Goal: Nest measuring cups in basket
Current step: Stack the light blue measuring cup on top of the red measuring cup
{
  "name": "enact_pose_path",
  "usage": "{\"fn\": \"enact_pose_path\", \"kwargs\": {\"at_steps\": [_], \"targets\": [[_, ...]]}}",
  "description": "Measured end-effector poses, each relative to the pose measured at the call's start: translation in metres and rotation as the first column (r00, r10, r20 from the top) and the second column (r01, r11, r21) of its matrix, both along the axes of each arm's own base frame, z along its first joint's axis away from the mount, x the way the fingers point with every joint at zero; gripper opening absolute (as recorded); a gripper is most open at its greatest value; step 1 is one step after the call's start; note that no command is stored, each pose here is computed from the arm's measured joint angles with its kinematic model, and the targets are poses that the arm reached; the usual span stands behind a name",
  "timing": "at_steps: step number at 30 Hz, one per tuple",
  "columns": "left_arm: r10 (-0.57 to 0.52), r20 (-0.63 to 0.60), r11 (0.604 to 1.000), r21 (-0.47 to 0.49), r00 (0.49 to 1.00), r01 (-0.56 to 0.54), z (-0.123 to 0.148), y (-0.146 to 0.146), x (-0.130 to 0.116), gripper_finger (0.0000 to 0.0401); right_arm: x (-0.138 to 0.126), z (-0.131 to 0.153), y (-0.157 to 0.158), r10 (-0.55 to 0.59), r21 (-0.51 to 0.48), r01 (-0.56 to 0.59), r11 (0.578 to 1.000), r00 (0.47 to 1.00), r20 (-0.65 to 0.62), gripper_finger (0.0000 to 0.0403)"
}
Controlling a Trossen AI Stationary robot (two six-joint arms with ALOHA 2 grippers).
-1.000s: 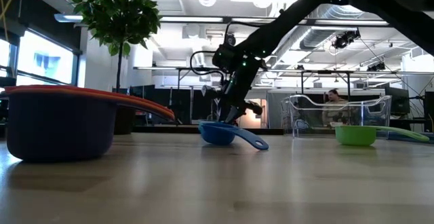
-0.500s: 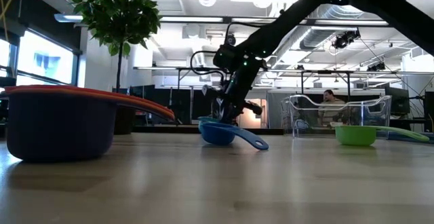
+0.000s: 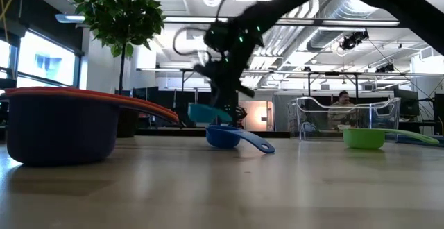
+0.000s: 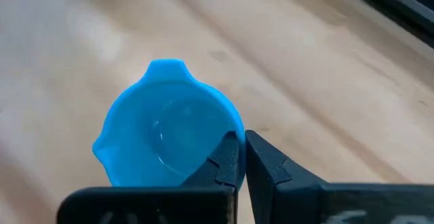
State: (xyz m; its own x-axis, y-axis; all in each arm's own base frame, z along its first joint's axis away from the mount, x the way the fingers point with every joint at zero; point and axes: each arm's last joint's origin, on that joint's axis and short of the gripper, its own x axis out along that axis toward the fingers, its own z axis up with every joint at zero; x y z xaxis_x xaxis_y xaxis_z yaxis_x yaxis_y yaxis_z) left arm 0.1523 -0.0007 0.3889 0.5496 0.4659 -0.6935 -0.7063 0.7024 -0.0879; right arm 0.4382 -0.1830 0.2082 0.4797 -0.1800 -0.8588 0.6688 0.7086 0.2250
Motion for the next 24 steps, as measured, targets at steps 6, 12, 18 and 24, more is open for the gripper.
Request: {"fn": "enact_pose_path", "kwargs": {"at_steps": [6,12,18,24], "targets": [[-0.039,-0.011,0.999,-0.026,0.999,0.039,0.0,-0.001,0.0,0.0074,0.018,0.035,0.053,0.204,-0.062,-0.206,0.977,0.978,-0.04,0.0001],[-0.039,-0.008,0.999,-0.026,0.999,0.039,0.0,-0.001,-0.001,0.0074,0.03,0.049,0.102,0.355,-0.089,-0.357,0.93,0.934,-0.035,0.0001],[-0.03,0.002,0.998,-0.053,1.0,0.03,0.0,-0.001,0.0,0.0074,0.038,0.056,0.142,0.462,-0.124,-0.46,0.879,0.887,-0.012,0.0001],[-0.043,0.009,0.993,-0.113,0.999,0.044,-0.001,-0.003,0.0,0.0074,0.046,0.061,0.175,0.557,-0.146,-0.544,0.826,0.828,0.066,0.0001]]}}
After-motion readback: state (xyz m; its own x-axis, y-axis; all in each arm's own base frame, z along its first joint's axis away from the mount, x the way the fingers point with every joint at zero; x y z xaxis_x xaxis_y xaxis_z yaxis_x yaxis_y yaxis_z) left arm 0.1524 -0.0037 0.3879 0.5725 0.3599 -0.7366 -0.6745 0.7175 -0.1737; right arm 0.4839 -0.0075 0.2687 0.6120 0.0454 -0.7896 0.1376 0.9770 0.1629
